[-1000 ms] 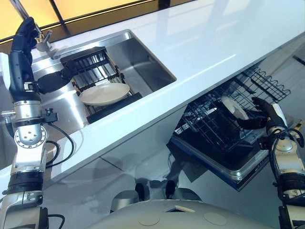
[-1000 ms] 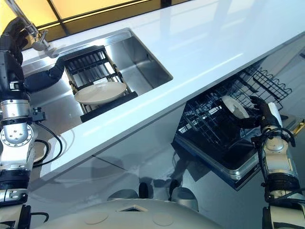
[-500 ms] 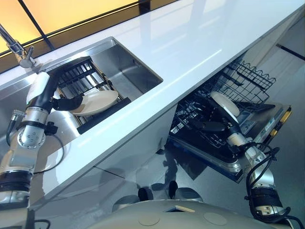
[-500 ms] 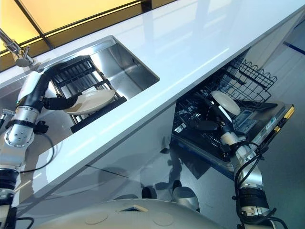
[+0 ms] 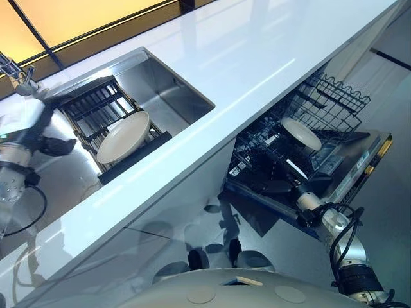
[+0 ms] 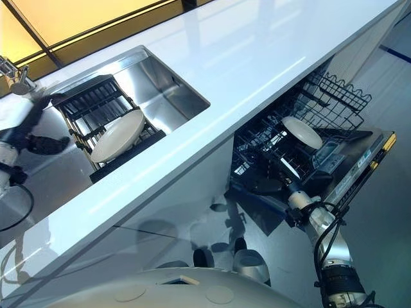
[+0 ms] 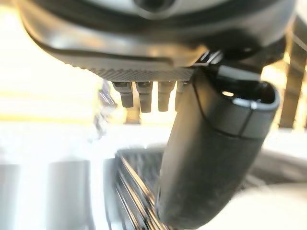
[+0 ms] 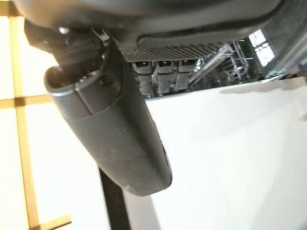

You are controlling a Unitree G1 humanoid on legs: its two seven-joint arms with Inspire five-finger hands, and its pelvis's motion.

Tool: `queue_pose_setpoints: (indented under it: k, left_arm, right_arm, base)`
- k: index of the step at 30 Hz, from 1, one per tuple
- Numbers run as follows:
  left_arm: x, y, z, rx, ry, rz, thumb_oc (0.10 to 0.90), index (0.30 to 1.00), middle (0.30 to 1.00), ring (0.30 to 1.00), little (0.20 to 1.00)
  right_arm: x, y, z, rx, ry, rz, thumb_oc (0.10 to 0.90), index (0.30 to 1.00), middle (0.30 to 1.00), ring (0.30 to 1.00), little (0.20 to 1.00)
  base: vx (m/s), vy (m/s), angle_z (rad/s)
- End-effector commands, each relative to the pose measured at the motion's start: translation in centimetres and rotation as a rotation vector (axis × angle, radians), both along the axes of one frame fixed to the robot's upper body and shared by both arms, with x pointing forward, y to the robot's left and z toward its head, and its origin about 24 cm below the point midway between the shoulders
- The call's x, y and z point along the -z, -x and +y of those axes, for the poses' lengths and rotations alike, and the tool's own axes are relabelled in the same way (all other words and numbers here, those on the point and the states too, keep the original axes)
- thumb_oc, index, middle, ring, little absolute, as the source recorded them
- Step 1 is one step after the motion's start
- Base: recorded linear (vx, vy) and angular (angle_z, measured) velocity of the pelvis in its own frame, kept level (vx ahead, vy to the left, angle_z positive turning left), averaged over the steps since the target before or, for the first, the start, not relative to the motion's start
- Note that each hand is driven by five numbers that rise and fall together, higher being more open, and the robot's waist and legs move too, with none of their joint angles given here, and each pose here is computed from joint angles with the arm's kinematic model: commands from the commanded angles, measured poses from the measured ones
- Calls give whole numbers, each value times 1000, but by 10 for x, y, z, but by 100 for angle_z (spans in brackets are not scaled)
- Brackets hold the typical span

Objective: Pick up plates and place into dishwasher.

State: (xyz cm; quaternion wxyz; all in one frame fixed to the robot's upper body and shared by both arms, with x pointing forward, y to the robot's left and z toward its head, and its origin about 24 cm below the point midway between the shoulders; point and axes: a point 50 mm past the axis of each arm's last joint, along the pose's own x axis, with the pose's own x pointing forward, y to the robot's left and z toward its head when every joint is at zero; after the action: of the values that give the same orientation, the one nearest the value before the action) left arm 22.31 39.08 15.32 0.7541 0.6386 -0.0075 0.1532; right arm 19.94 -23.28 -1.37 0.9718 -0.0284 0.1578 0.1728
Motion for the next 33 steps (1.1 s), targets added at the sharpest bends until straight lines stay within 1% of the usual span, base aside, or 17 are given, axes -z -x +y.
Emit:
queue_pose_setpoints:
  k: [1,6,10,13,15,19,21,25,28,33]
  left_arm:
    - [-70,4,1,15,-119,-339,800,900,900,900,900]
    - [-69,6,-4,23,-127,-366,800,900,900,900,900]
    - [-62,3,-11,75,-74,-312,800,900,900,900,900]
    - [-48,-1,-27,157,5,-206,800,900,900,900,900]
    - [-41,-2,-35,203,19,-164,800,900,900,900,900]
    - [-38,-6,-50,288,61,-98,800,900,900,900,900]
    - [-37,-12,-65,360,96,-45,800,900,900,900,900]
    - [-33,-21,-81,437,124,43,800,900,900,900,900]
    - [-28,-25,-90,474,144,112,800,900,900,900,900]
    - [-24,-32,-98,480,145,144,800,900,900,900,900]
  right_arm:
    - [-38,-20,14,-49,-7,-250,800,900,900,900,900]
    - [-29,-16,22,-58,3,-229,800,900,900,900,900]
    - [-23,-14,27,-46,5,-211,800,900,900,900,900]
    - [-21,-12,29,-30,7,-195,800,900,900,900,900]
    - [-19,-11,29,-24,2,-181,800,900,900,900,900]
    - [-13,-9,31,-35,1,-152,800,900,900,900,900]
    - [-8,-7,33,-49,7,-128,800,900,900,900,900]
    - [-3,-6,38,-60,9,-97,800,900,900,900,900]
    - [0,-6,40,-64,12,-78,800,900,900,900,900]
    - [3,-6,41,-70,14,-57,800,900,900,900,900]
  base:
    - [-17,-32,20]
    - [-3,-42,11]
    - [4,-54,16]
    - [-6,-56,11]
    - [2,-44,6]
    - [8,-24,3]
    - [20,-39,0]
    - [8,-16,0]
    - [13,-21,0]
    - [0,0,0]
